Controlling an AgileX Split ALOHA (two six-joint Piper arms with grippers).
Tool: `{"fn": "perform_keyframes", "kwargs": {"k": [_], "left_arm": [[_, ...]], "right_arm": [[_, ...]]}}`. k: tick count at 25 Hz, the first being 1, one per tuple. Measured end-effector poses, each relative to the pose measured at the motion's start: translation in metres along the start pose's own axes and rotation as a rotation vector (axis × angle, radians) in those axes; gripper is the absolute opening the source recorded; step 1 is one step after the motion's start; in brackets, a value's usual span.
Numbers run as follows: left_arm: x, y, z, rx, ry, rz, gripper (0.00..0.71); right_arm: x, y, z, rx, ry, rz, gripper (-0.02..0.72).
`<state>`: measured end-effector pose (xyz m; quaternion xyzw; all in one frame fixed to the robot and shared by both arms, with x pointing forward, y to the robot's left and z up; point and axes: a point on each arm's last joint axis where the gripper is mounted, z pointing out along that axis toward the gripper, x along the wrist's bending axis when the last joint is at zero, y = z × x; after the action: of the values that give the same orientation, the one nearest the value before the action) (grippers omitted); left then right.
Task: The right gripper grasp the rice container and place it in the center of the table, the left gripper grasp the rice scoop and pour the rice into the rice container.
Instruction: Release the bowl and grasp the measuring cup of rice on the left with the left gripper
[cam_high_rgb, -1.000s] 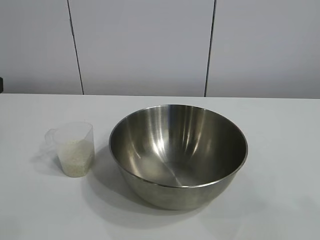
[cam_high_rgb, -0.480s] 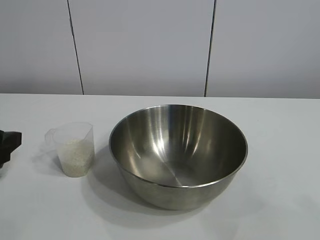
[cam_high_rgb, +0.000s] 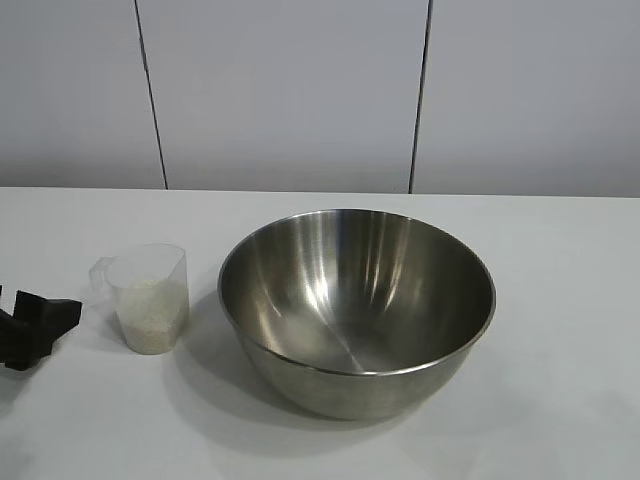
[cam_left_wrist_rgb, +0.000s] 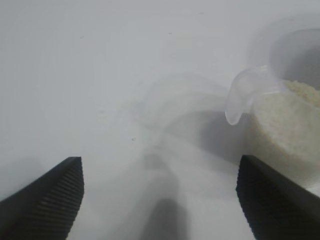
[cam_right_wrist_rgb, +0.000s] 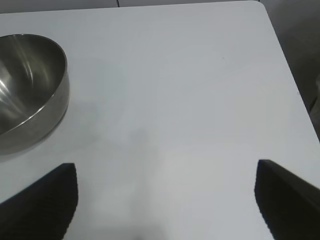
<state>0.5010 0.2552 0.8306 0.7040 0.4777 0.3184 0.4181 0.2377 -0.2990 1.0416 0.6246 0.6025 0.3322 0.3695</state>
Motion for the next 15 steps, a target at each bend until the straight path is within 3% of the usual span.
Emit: {"fn": "perform_keyframes", "kwargs": {"k": [15], "left_arm": [[0.002, 0.001, 0.020, -0.022, -0.022, 0.016, 0.594]], "right_arm": [[0.000, 0.000, 0.000, 0.000, 0.000, 0.000, 0.660]]}}
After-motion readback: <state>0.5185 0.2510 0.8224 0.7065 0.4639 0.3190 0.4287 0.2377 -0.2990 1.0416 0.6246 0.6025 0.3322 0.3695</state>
